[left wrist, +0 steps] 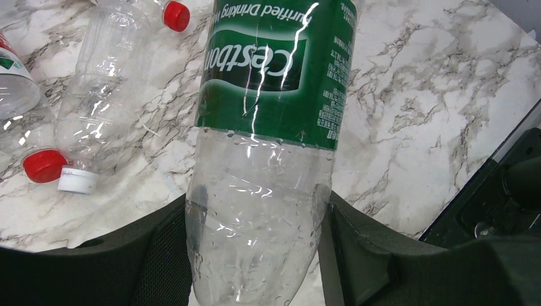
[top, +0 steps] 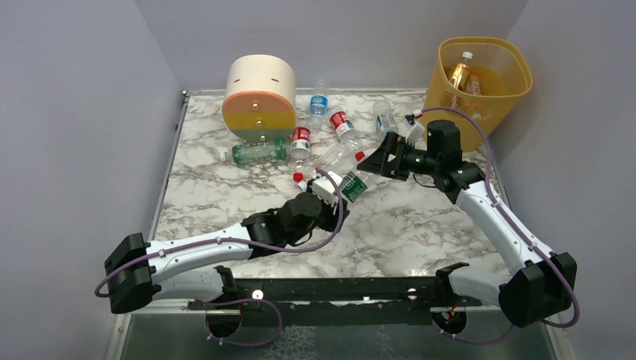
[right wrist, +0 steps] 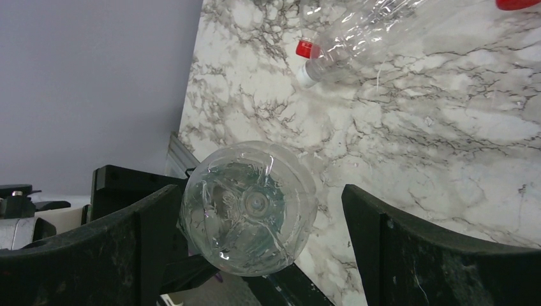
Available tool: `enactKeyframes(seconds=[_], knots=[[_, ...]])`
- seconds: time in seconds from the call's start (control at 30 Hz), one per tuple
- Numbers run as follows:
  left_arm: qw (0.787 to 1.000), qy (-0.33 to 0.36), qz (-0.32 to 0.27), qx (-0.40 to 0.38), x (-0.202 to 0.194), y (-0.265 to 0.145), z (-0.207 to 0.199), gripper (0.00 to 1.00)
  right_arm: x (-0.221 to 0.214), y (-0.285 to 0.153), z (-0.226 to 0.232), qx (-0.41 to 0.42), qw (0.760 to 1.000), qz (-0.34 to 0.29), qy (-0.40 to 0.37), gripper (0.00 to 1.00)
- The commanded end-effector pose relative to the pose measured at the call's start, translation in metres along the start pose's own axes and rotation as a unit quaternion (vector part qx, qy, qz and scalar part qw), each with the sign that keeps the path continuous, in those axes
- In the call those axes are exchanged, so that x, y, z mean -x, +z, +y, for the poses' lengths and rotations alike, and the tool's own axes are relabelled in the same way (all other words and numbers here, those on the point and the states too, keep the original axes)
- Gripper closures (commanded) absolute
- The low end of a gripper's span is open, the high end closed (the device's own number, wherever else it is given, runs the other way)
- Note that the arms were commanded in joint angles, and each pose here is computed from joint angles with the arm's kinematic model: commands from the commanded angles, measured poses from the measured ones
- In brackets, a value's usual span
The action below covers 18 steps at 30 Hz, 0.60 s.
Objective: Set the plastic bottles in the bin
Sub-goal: Pick up the plastic bottle at the center of the board.
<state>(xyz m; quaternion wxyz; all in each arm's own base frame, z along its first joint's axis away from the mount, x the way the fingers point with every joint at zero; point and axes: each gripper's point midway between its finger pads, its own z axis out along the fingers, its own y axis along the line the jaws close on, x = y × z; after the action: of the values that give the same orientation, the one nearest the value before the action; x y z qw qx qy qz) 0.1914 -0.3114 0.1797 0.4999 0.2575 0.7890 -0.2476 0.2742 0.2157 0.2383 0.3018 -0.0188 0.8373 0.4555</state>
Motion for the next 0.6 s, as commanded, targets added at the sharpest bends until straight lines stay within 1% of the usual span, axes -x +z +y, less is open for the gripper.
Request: enactKeyframes(seconds=[0.0,0.13,0.23,0.27,0.4,0.43,0.47,0.5,0.57], knots=[[0.999,-0.022,-0.045,0.01,0.017,-0.003,0.005,0.45,-0.002,0.003,0.016,0.025,1.0,-0.005,-0.004,0.01],[0.998,-0.028,-0.053,0.009,0.018,-0.004,0.005,0.45,-0.003,0.006,0.019,0.025,1.0,-0.004,-0.006,0.0],[0.998,-0.032,-0.057,0.007,0.019,-0.005,0.005,0.45,-0.005,0.009,0.023,0.029,1.0,-0.001,-0.006,0.04],[0.998,-0.033,-0.057,0.007,0.019,-0.005,0.005,0.45,-0.005,0.01,0.024,0.03,1.0,0.001,-0.006,0.06],[0.998,-0.038,-0.056,0.005,0.017,-0.004,0.004,0.45,-0.006,0.014,0.028,0.037,0.999,0.0,-0.006,0.21],[0.998,-0.039,-0.057,0.004,0.017,-0.004,0.004,0.45,-0.006,0.014,0.029,0.039,0.999,0.0,-0.006,0.26],[0.998,-0.04,-0.057,0.002,0.017,-0.003,0.003,0.44,-0.006,0.015,0.03,0.042,0.999,0.001,-0.006,0.3],[0.998,-0.04,-0.057,0.0,0.017,-0.003,0.002,0.43,-0.006,0.016,0.031,0.042,0.999,0.002,-0.007,0.33],[0.998,-0.039,-0.053,0.001,0.016,0.0,0.001,0.38,-0.007,0.016,0.033,0.043,0.999,0.003,-0.009,0.37]])
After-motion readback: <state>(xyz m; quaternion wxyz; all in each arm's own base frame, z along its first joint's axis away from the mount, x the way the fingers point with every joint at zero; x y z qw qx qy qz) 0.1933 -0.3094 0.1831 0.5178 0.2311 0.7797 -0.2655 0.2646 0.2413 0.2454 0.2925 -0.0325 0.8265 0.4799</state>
